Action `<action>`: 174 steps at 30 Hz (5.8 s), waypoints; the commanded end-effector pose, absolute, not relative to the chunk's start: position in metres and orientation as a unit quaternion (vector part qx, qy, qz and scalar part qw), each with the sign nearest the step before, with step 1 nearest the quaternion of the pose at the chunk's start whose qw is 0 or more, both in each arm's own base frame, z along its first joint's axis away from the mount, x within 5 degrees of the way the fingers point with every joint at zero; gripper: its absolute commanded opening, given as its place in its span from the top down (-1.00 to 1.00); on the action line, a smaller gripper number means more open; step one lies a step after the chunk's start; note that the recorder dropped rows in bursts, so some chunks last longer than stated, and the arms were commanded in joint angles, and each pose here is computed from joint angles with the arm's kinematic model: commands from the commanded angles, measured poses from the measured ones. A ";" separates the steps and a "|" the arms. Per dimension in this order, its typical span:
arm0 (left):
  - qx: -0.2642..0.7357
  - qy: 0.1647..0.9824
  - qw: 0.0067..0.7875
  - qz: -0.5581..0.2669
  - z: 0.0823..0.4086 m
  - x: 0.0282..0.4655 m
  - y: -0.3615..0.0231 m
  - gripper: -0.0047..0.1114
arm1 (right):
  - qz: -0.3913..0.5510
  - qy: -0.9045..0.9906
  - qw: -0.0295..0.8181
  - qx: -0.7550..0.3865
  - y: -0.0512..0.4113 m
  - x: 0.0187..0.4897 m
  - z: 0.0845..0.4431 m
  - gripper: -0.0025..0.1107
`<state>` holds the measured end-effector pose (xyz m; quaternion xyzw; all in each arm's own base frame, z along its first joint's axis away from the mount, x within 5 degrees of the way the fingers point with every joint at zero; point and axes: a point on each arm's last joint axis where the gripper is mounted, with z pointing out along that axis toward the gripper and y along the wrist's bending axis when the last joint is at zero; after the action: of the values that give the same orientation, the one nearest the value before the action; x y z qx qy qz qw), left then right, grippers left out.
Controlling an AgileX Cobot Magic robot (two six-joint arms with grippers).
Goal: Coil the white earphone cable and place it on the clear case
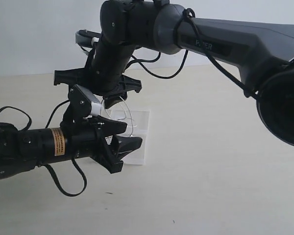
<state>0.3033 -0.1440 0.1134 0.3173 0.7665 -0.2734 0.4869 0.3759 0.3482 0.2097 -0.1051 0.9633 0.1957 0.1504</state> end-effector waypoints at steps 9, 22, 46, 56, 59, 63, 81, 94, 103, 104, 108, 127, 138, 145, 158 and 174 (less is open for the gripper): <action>0.280 0.773 0.508 -0.254 0.117 0.319 -0.143 0.15 | 0.214 0.960 0.149 -0.103 0.350 0.375 0.217 -0.21; 0.264 0.775 0.516 -0.254 0.120 0.320 -0.142 0.26 | 0.246 0.950 0.168 -0.089 0.355 0.378 0.221 -0.21; 0.268 0.808 0.463 -0.246 0.117 0.303 -0.136 0.92 | 0.213 0.955 0.176 -0.105 0.349 0.380 0.218 -0.21; 0.267 0.805 0.471 -0.244 0.129 0.295 -0.133 0.92 | 0.174 0.962 0.172 -0.123 0.343 0.380 0.215 -0.22; 0.265 0.809 0.464 -0.244 0.128 0.294 -0.133 0.92 | 0.173 0.962 0.172 -0.124 0.343 0.380 0.215 -0.22; 0.269 0.807 0.465 -0.245 0.128 0.294 -0.133 0.92 | 0.170 0.962 0.173 -0.125 0.343 0.380 0.215 -0.22; 0.254 0.798 0.471 -0.276 0.133 0.296 -0.138 0.11 | 0.041 0.952 0.274 -0.132 0.316 0.392 0.245 -0.22; 0.278 0.776 0.478 -0.305 0.144 0.286 -0.156 0.11 | -0.099 0.945 0.280 -0.135 0.288 0.391 0.261 -0.01; 0.273 0.842 0.400 -0.240 0.144 0.279 -0.144 0.14 | -0.139 0.939 0.273 -0.155 0.277 0.395 0.262 0.00; 0.280 0.842 0.392 -0.244 0.144 0.277 -0.144 0.14 | -0.140 0.939 0.273 -0.156 0.276 0.396 0.262 0.00; 0.278 0.843 0.385 -0.253 0.145 0.275 -0.145 0.14 | -0.141 0.936 0.261 -0.191 0.277 0.395 0.261 0.02; 0.233 0.860 0.415 -0.183 0.192 0.281 -0.131 0.37 | -0.089 0.957 0.228 -0.156 0.231 0.416 0.272 0.96; 0.094 0.839 0.524 -0.114 0.273 0.217 -0.079 0.92 | -0.017 0.975 0.171 -0.140 0.192 0.327 0.312 0.96; 0.082 0.751 0.639 -0.144 0.311 0.141 -0.050 0.92 | 0.123 0.956 0.178 -0.198 0.168 0.196 0.289 0.96; 0.078 0.707 0.685 -0.154 0.328 0.117 -0.041 0.92 | 0.190 0.956 0.142 -0.172 0.162 0.167 0.299 0.96; 0.077 0.708 0.685 -0.154 0.328 0.117 -0.041 0.92 | 0.115 0.654 0.748 -0.004 0.007 0.027 0.380 0.96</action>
<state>0.1174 -0.0414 0.3294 0.0807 0.7062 -0.1529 0.6866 0.0438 0.0124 0.4027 -0.0117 0.6619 0.1584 0.7326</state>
